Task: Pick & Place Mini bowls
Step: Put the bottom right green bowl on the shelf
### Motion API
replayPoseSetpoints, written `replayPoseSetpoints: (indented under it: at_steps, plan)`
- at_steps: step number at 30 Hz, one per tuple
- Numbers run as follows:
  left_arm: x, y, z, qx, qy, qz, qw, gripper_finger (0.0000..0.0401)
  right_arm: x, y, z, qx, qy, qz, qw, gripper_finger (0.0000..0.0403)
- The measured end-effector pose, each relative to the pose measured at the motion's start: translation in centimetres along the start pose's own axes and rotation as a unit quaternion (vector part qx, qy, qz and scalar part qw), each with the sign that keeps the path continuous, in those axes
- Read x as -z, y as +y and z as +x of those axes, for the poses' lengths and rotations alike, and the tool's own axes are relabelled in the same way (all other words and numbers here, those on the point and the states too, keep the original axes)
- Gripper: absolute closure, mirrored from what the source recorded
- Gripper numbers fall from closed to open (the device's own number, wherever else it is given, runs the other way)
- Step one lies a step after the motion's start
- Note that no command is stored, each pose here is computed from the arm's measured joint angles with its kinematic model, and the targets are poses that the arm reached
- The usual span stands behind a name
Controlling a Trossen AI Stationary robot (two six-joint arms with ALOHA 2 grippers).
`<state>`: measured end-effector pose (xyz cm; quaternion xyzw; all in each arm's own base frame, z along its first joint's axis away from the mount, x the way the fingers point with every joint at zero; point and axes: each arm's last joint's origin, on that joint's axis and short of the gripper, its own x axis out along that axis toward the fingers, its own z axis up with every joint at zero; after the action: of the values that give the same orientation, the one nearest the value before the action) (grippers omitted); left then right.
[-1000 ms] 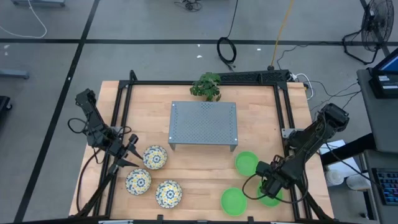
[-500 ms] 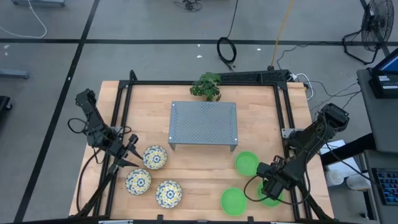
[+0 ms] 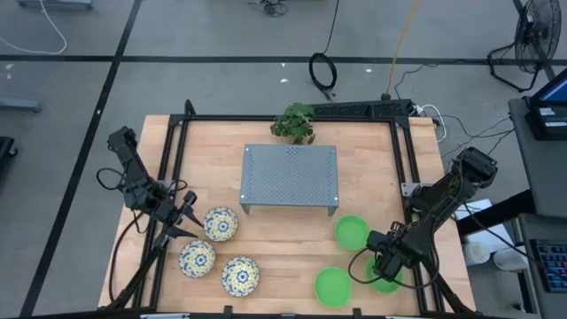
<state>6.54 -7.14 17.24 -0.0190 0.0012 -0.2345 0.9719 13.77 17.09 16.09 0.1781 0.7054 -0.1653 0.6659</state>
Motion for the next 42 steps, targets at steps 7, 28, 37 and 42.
replayPoseSetpoints:
  at_steps: [7, 28, 37, 42]
  plan:
    - [0.0, 0.0, 0.0, 0.0, 0.0, 0.0, 1.0, 0.0249, 0.0, -0.1, -1.0, -0.036, -0.008, 0.007, 0.999, 0.0188]
    - [0.0, 0.0, 0.0, 0.0, 0.0, 0.0, 1.0, 0.0249, 0.2, -0.9, -0.3, -0.033, -0.007, 0.015, 0.999, 0.0188]
    - [0.0, 0.0, 0.0, 0.0, 0.0, 0.0, 1.0, 0.0249, 0.1, -0.4, -0.4, -0.06, -0.012, 0.013, 0.998, 0.0188]
    - [0.0, 0.0, 0.0, 0.0, 0.0, 0.0, 1.0, 0.0249, 0.1, -0.4, -0.4, -0.058, -0.011, 0.01, 0.998, 0.0188]
